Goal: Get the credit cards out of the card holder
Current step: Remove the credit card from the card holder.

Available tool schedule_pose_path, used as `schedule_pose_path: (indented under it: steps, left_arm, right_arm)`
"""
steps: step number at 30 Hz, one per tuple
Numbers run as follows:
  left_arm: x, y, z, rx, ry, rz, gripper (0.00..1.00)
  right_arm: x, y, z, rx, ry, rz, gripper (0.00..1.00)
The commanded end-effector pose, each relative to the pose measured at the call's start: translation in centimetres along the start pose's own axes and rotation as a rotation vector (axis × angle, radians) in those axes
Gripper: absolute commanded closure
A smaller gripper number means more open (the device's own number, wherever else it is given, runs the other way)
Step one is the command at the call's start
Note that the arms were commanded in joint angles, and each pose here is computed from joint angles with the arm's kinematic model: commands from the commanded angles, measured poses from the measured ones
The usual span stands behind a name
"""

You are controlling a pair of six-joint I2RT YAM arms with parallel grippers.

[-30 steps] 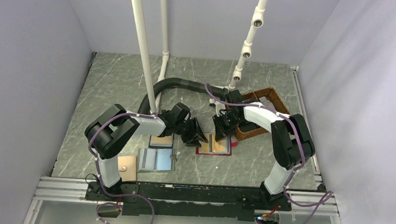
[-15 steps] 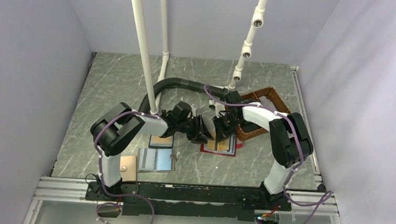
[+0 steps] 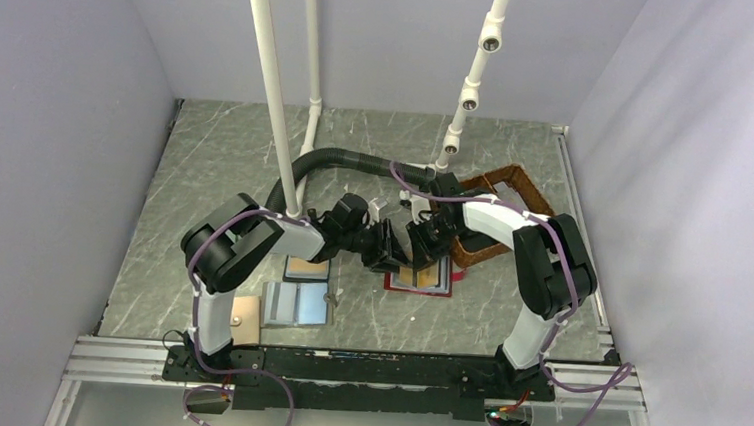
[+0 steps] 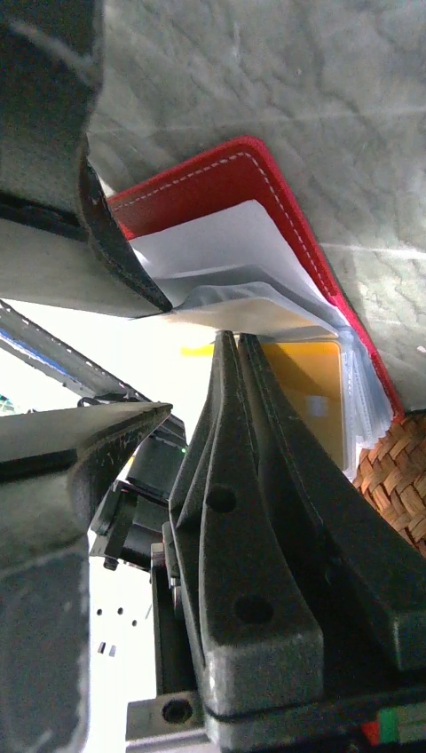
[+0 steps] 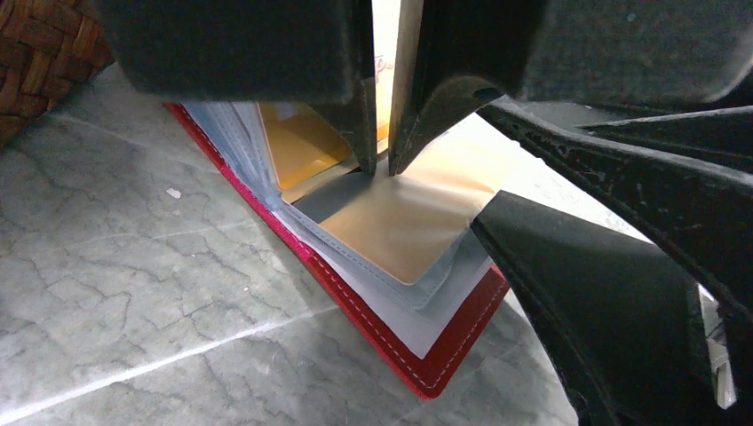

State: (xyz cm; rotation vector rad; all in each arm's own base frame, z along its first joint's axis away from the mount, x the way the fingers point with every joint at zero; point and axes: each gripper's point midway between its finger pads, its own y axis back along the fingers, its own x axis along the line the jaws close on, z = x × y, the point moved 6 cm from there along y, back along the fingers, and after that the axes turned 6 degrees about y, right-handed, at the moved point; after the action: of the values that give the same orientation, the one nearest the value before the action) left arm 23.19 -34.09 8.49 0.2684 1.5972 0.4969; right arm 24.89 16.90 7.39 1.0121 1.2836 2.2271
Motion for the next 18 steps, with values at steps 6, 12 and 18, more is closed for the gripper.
schedule_pose_path:
  steps: [6,12,18]
  left_arm:
    - [-3.3,-0.5,-0.3,-0.001,-0.091,-0.07,0.6]
    - [-2.6,-0.5,-0.1,-0.009,-0.074,0.081,0.85]
    - [-2.0,0.4,-0.2,-0.028,-0.069,0.162,1.0]
  right_arm:
    - [0.3,0.3,0.1,-0.031,0.005,0.012,0.88]
    - [0.6,0.4,0.2,-0.038,0.006,0.027,0.88]
    - [1.0,1.3,0.6,-0.067,0.029,0.06,0.86]
